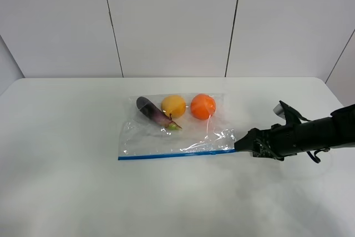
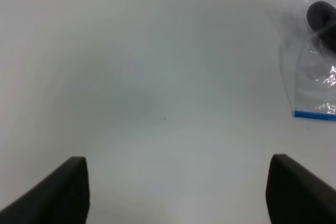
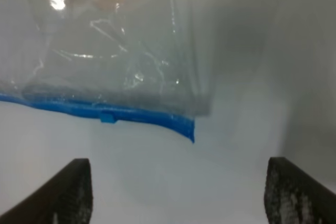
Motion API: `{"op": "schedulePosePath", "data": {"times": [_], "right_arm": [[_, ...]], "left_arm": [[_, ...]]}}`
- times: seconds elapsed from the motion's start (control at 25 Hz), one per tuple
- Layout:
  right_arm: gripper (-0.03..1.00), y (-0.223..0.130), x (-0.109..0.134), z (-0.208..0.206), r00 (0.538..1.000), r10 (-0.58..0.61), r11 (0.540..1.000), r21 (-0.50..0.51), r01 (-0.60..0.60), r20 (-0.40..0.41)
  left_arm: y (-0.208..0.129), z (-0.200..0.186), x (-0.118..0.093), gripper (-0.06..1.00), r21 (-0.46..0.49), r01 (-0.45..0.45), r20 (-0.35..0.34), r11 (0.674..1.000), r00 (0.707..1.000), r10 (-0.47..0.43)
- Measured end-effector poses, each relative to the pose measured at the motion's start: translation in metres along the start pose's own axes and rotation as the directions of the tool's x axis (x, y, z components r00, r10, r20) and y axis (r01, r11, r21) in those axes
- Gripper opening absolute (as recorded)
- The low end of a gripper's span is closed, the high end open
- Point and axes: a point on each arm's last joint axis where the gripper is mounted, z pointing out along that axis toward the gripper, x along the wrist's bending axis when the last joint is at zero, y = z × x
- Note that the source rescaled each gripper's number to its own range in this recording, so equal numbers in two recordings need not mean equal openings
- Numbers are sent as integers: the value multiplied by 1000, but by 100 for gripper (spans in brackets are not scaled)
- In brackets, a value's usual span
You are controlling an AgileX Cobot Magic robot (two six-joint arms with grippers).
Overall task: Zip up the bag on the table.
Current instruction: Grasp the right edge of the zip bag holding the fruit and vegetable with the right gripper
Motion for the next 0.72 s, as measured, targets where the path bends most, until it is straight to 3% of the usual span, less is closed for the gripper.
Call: {"op": "schedulePosePath", "data": {"times": [0.44, 0.72], "right_arm": [[94, 8, -4, 18, 995, -8, 1000, 5, 8, -102], [83, 6, -8, 26, 993, 18, 1000, 18, -16, -115]], "left_arm": [[0, 0, 0, 100, 0, 0, 0, 1000, 1000, 0], [0, 0, 0, 100, 0, 0, 0, 1000, 1000, 0]]}}
